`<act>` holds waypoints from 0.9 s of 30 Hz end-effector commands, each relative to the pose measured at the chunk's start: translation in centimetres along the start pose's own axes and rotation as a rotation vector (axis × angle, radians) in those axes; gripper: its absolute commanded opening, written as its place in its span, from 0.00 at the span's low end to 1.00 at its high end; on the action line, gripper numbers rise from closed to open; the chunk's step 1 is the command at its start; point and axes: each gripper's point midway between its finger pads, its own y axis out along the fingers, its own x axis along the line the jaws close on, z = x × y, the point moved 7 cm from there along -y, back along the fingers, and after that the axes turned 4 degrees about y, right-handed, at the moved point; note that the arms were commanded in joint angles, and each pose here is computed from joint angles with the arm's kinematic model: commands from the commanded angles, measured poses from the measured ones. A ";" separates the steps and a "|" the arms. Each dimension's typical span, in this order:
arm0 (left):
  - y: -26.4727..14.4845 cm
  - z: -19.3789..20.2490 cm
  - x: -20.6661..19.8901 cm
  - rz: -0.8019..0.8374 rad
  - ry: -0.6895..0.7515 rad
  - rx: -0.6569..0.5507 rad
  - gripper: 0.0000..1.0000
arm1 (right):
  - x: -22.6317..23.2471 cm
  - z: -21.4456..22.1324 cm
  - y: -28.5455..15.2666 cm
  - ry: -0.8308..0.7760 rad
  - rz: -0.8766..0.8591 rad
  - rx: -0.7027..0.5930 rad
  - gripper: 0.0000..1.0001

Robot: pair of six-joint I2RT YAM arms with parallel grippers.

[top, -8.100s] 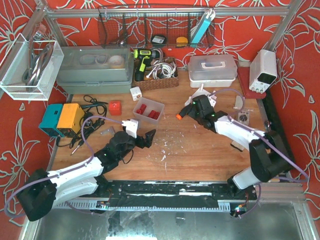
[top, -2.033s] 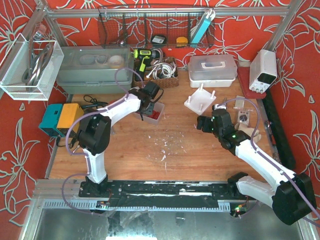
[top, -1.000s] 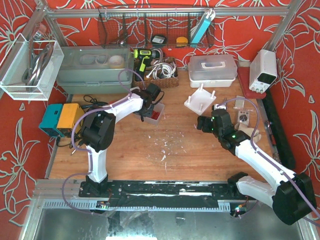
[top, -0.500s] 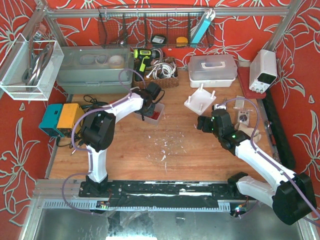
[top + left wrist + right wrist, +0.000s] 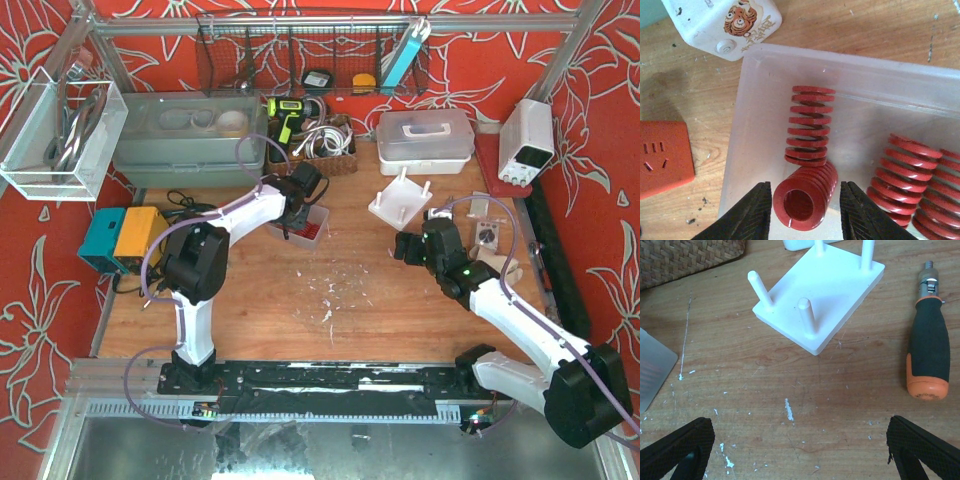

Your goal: Install the large spring

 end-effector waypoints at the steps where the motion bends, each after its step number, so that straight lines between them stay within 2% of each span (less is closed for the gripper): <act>1: -0.5 0.5 1.6 -0.032 -0.023 0.001 0.43 | 0.1 -0.4 -0.1 -0.011 0.012 -0.026 0.95; 6: 0.0 0.8 1.3 -0.014 -0.013 0.027 0.46 | 0.2 -0.4 -0.1 -0.011 0.007 -0.024 0.95; 19: 1.6 1.6 0.3 0.043 0.001 0.097 0.45 | 0.1 -0.4 -0.2 -0.011 0.008 -0.026 0.95; 23: 1.9 1.8 0.3 0.044 0.014 0.135 0.49 | 0.2 -0.5 -0.2 -0.011 0.008 -0.028 0.95; 27: 1.9 1.7 0.5 0.058 0.011 0.141 0.46 | 0.1 -0.5 -0.2 -0.011 0.011 -0.029 0.94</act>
